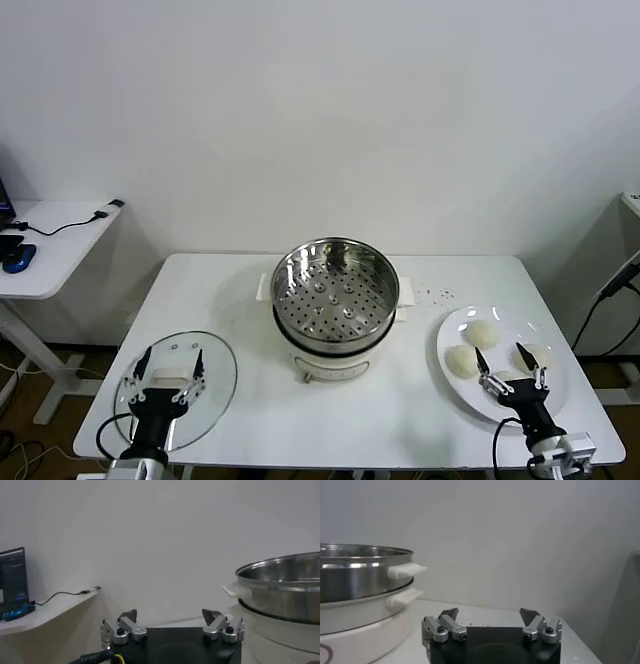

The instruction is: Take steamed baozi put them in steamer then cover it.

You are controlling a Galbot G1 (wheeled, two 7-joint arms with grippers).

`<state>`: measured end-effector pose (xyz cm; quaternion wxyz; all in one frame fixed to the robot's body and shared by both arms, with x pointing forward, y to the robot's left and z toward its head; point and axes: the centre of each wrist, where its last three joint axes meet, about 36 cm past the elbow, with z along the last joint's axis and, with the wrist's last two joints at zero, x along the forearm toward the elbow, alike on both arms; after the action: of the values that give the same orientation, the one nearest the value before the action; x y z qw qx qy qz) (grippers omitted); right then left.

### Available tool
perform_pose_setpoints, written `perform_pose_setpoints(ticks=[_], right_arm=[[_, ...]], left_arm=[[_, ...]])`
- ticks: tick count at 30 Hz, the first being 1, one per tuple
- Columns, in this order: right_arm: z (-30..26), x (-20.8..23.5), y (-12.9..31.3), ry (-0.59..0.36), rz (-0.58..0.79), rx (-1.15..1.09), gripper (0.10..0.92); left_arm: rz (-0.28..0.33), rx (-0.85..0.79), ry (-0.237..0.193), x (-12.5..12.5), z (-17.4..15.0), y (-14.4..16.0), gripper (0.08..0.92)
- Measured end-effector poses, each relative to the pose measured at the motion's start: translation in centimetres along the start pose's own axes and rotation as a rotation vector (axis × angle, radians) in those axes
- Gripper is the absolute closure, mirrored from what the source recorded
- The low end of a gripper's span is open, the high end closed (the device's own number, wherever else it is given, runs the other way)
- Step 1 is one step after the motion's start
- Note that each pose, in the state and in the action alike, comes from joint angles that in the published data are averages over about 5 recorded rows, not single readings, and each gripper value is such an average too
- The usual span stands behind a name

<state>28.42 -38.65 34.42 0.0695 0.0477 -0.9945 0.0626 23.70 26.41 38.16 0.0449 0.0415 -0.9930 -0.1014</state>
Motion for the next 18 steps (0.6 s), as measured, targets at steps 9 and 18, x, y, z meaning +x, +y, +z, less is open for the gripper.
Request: perform_pose_setpoints(ticks=[9,18], right_arm=[[-3.3,-3.3,-6.4,0.139,-0.224,0.263,0.200],[-9.3,-11.3,-11.6,0.357,-0.537,0.628,0.200]], left_arm=[[-0.006,-0.009,0.005,0.1,0.1,0.0,0.177],[-0.005,-0.013,0.013,0.5,0.6,-0.1,0.177]])
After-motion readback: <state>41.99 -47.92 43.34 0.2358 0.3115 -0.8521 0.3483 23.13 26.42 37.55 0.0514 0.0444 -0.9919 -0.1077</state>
